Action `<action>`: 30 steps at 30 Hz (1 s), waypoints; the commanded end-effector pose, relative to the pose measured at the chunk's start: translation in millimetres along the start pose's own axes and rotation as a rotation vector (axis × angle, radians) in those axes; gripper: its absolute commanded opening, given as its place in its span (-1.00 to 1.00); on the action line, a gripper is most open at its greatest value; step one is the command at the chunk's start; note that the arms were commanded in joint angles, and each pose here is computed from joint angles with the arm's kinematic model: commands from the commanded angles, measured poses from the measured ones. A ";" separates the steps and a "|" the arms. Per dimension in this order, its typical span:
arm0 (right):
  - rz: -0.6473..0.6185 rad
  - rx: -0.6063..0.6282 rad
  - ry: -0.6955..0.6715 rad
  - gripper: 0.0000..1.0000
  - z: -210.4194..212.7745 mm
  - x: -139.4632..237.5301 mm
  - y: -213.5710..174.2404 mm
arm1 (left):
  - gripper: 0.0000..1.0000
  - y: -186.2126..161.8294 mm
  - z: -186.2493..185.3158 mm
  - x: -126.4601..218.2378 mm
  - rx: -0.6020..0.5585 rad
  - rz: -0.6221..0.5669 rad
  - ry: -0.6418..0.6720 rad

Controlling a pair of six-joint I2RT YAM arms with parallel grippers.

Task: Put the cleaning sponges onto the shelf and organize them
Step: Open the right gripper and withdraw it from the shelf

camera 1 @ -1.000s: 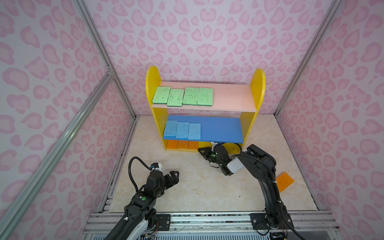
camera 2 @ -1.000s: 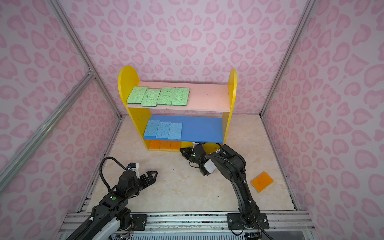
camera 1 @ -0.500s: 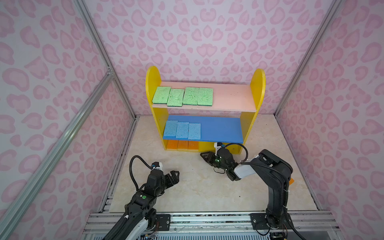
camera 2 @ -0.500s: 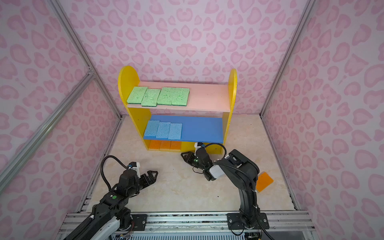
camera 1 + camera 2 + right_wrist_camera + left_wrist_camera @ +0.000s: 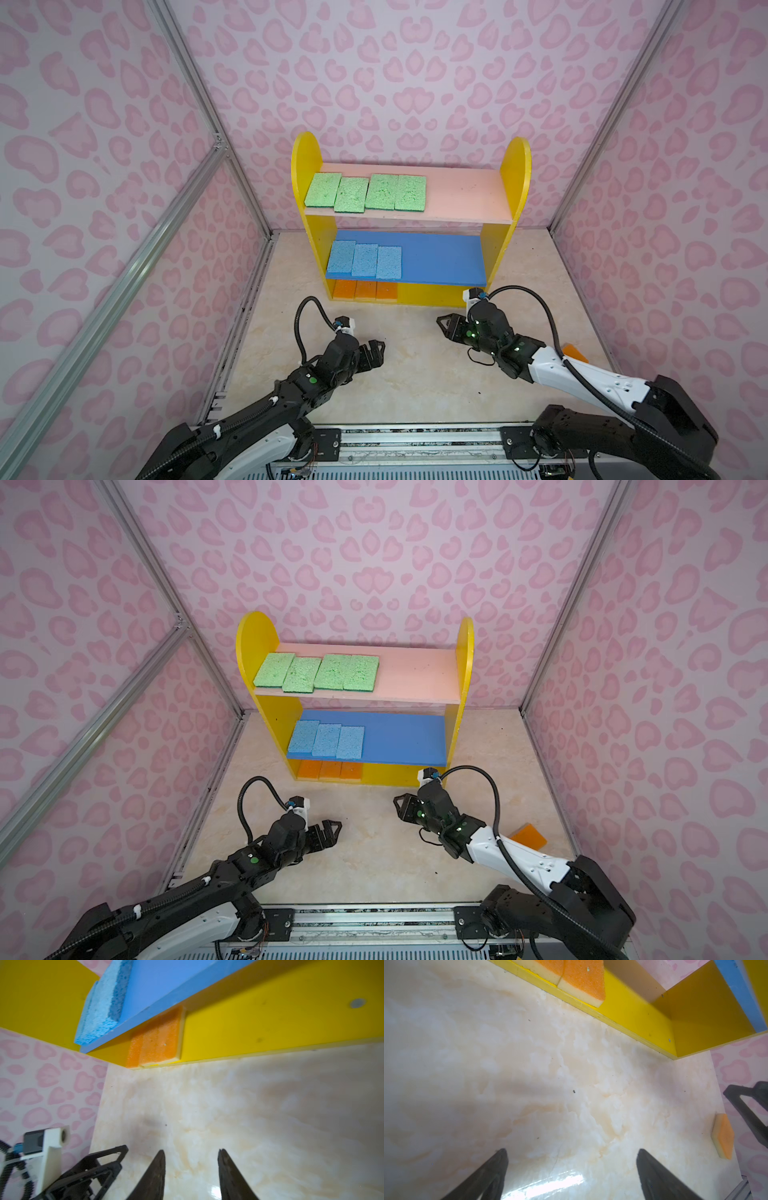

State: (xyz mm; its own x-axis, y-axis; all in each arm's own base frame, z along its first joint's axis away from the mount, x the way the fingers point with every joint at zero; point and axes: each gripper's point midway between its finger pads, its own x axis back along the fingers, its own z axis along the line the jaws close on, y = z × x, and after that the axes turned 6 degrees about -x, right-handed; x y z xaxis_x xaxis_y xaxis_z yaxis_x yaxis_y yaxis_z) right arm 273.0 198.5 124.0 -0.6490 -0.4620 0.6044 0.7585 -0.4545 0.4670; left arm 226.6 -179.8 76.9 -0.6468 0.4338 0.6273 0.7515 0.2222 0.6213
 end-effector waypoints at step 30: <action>-0.102 -0.533 -0.783 0.08 -280.0 102.0 25.4 | 0.93 8.6 -23.7 -27.2 0.011 -0.014 -0.052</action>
State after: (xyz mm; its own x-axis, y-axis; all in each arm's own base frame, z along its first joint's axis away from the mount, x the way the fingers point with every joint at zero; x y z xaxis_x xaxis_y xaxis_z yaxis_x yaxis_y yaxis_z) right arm 213.6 -67.8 25.7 -0.3776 0.1298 0.9168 0.4407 -0.8456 0.3012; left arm 242.9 -201.2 67.6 -0.6398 0.4352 0.6335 0.7569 0.2139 0.6175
